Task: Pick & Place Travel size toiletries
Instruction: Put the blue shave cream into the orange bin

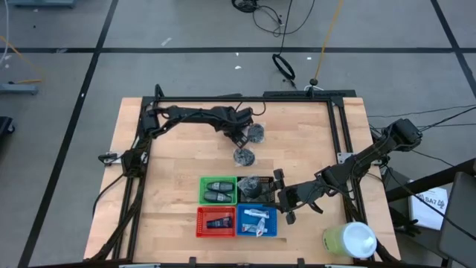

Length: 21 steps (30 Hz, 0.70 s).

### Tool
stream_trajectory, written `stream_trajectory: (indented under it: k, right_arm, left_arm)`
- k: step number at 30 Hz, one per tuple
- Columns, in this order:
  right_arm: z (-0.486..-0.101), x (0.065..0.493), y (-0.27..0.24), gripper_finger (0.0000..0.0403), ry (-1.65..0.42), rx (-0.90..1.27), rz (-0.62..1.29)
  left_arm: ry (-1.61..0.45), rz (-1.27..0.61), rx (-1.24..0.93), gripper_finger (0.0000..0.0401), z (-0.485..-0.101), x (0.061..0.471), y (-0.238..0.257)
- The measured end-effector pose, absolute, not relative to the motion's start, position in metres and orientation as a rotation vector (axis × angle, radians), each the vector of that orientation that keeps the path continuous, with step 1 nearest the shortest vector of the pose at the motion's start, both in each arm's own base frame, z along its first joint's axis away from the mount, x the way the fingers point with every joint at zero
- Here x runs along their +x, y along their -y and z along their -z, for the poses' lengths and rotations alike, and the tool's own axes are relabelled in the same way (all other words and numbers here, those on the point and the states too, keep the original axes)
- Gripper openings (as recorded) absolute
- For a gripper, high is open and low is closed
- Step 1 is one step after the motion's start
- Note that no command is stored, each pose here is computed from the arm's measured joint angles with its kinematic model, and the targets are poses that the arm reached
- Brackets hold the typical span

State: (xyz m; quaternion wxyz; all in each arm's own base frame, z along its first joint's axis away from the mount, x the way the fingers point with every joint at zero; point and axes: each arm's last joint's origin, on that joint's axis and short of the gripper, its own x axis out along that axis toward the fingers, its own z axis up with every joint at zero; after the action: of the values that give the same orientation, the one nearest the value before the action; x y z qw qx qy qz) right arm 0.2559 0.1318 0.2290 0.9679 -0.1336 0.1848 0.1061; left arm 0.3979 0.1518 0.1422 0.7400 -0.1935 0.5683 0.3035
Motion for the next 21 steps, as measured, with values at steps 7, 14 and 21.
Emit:
stream_trajectory:
  k: [7,14,21]
  right_arm:
    - [-0.229,0.256,-0.132,0.0167,-0.374,-0.27,-0.214]
    - [-0.228,0.255,-0.132,0.0167,-0.388,-0.259,-0.211]
    - [-0.227,0.255,-0.131,0.0167,-0.403,-0.241,-0.206]
  left_arm:
    - [-1.276,-0.601,-0.338,0.0105,-0.147,0.399,-0.143]
    - [-1.197,-0.61,-0.204,0.0105,-0.187,0.398,-0.12]
    - [-1.043,-0.614,-0.059,0.0107,-0.247,0.384,-0.073]
